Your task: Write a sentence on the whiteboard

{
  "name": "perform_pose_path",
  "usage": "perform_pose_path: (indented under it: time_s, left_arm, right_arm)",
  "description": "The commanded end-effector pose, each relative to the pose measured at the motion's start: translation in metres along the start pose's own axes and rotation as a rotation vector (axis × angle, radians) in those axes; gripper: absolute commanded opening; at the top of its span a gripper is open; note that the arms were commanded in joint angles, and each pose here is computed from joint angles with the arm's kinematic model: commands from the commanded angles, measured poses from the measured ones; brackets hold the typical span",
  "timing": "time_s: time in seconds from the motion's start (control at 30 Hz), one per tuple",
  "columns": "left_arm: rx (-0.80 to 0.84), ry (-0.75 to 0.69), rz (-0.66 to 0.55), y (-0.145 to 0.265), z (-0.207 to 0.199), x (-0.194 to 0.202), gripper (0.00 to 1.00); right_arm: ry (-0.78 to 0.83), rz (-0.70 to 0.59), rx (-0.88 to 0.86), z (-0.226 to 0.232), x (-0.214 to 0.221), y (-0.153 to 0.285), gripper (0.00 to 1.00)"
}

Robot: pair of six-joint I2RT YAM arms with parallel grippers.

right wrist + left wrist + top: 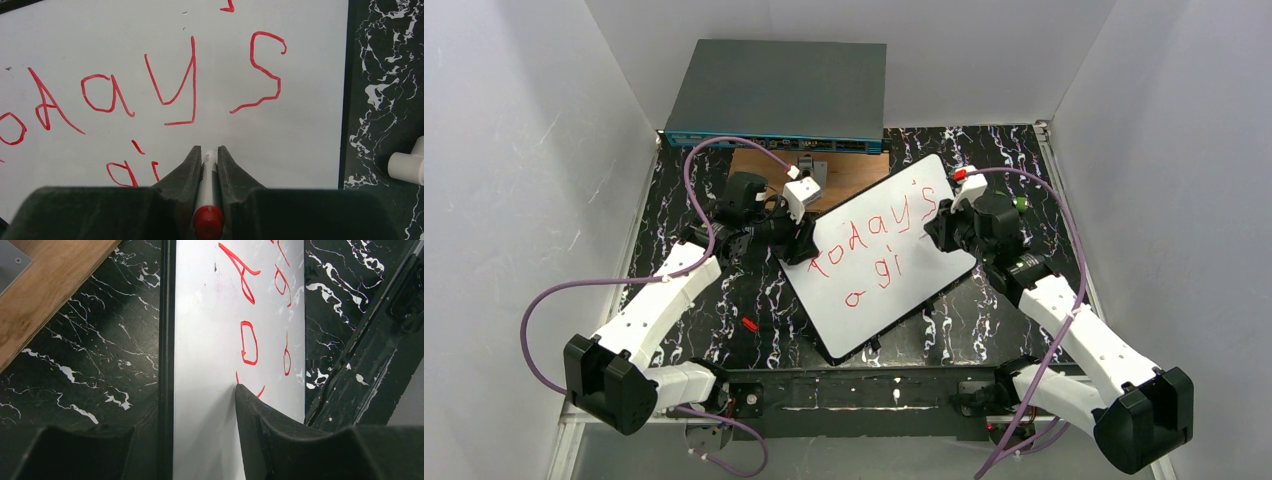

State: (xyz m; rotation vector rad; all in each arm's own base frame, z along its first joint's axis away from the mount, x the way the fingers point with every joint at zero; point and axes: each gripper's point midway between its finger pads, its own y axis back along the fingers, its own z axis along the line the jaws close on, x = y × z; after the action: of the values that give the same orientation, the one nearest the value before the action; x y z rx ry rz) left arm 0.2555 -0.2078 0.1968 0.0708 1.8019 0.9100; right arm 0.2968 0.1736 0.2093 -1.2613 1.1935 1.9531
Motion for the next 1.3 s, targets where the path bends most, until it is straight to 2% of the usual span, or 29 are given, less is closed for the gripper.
perform_pose_path:
  time_s: [0.0, 0.73, 1.27]
  left_arm:
    - [0.053, -0.087, 0.01, 0.004, -0.013, 0.002, 0.0]
    - [0.054, -0.088, 0.014, 0.002, -0.012, 0.004, 0.0]
    - [0.053, -0.088, 0.009, 0.002, -0.012, 0.002, 0.0]
  right_arm:
    - [0.006, -0.051, -0.031, 0.005, -0.011, 0.001, 0.01]
    - [-0.009, -0.068, -0.054, 0.01, -0.025, -0.016, 0.01]
    - [-0.055, -0.036, -0.158, 0.03, -0.017, -0.018, 0.01]
